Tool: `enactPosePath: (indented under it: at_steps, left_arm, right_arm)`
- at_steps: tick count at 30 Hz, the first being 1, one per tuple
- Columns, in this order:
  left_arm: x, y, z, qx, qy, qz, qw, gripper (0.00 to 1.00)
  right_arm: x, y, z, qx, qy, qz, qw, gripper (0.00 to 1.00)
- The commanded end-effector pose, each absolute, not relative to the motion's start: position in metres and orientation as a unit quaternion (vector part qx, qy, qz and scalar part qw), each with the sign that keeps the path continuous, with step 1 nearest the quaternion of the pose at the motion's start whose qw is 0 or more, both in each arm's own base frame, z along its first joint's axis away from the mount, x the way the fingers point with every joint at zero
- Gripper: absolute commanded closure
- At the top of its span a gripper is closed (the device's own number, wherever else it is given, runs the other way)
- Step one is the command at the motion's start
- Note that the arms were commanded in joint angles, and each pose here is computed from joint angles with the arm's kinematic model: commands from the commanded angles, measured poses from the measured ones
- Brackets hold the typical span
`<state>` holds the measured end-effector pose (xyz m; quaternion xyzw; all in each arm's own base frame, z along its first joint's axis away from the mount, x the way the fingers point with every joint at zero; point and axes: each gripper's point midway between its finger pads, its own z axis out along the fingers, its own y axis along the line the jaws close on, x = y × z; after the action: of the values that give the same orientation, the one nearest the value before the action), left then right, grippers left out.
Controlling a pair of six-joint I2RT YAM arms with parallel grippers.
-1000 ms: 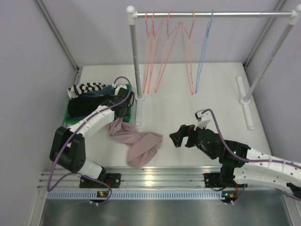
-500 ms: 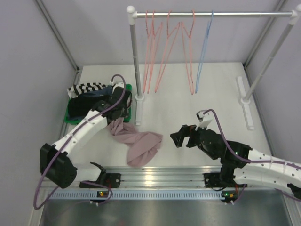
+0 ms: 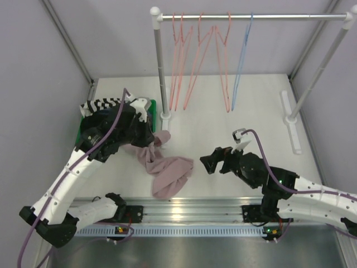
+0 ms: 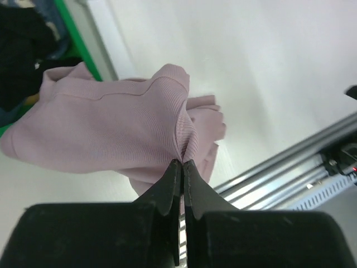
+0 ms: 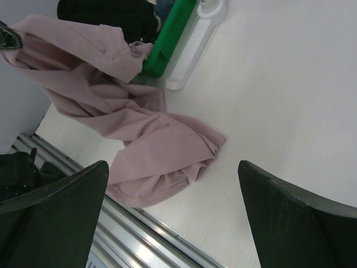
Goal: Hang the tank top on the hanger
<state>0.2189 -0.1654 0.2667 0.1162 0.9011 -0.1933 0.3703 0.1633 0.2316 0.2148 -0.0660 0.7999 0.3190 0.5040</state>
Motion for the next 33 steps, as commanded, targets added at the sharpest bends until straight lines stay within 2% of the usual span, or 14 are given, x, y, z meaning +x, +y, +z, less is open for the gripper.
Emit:
enactPosePath:
  at_steps: [1, 5, 11, 21, 27, 30, 31, 33]
  left_arm:
    - [0.189, -0.193, 0.301, 0.185, 0.869, -0.285, 0.359, 1.0]
    - [0.173, -0.208, 0.328, 0.222, 0.84, -0.334, 0.364, 1.0]
    - [0.168, -0.213, 0.346, 0.236, 0.826, -0.354, 0.371, 1.0]
    - [0.159, -0.213, 0.358, 0.248, 0.816, -0.367, 0.373, 1.0]
    - [0.153, -0.209, 0.365, 0.252, 0.809, -0.371, 0.38, 1.0]
    - [0.156, -0.202, 0.368, 0.246, 0.811, -0.355, 0.394, 1.0]
    - [0.157, -0.198, 0.367, 0.24, 0.817, -0.345, 0.396, 1.0]
    - [0.167, -0.188, 0.368, 0.215, 0.825, -0.315, 0.418, 1.0]
  right_arm:
    - [0.162, 0.253, 0.257, -0.077, 0.752, 0.384, 0.53, 0.0]
    - [0.159, 0.277, 0.265, -0.112, 0.729, 0.412, 0.535, 0.05]
    - [0.157, 0.309, 0.283, -0.156, 0.703, 0.439, 0.538, 0.07]
    - [0.174, 0.349, 0.285, -0.16, 0.698, 0.436, 0.545, 0.07]
    - [0.188, 0.369, 0.279, -0.154, 0.698, 0.426, 0.555, 0.11]
    - [0.19, 0.374, 0.279, -0.155, 0.696, 0.428, 0.556, 0.35]
    - [0.189, 0.373, 0.28, -0.154, 0.695, 0.43, 0.555, 0.52]
    - [0.188, 0.364, 0.29, -0.142, 0.693, 0.431, 0.561, 0.69]
